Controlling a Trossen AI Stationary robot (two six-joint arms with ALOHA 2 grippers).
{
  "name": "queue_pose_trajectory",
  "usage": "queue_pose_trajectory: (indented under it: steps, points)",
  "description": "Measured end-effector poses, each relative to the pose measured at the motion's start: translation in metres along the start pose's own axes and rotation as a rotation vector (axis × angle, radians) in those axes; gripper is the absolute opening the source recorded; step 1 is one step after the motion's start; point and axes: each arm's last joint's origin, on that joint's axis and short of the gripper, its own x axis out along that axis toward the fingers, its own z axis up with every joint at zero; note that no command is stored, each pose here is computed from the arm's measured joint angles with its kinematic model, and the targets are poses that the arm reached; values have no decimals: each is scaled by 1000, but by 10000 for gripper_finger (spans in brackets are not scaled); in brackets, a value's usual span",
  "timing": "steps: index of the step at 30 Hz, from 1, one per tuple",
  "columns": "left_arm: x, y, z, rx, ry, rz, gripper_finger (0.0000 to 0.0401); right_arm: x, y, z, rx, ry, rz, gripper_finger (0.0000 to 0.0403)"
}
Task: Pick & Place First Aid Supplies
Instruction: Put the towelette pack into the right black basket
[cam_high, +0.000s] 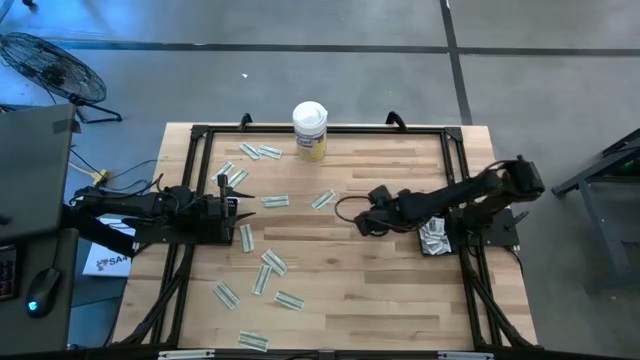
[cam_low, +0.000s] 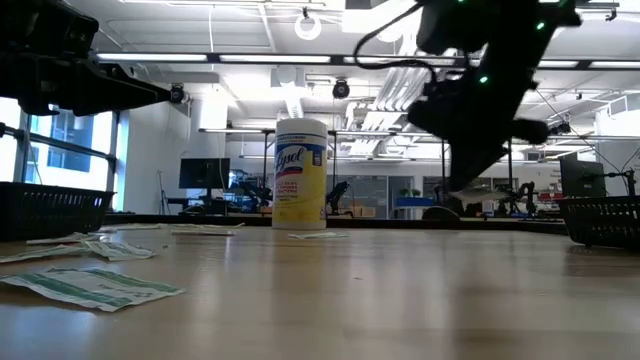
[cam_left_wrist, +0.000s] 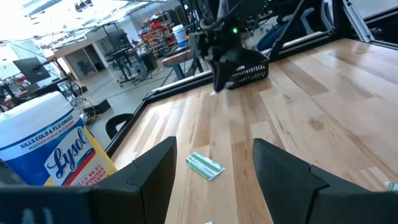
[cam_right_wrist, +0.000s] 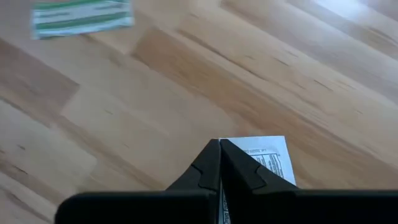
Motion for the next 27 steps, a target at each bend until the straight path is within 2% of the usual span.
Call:
queue_pose_trajectory:
  steps: [12, 20, 24, 27]
  points:
    - [0, 0, 0, 0, 0, 0, 206, -43, -35, -20, 28, 162, -136, 0]
    - [0, 0, 0, 0, 0, 0, 206, -67, -51, -19, 41, 220, -71, 0]
    - [0, 0, 0, 0, 0, 0, 206, -72, -60, -22, 55, 343, -85, 0]
    - [0, 0, 0, 0, 0, 0, 206, -73, -63, -25, 31, 351, -140, 0]
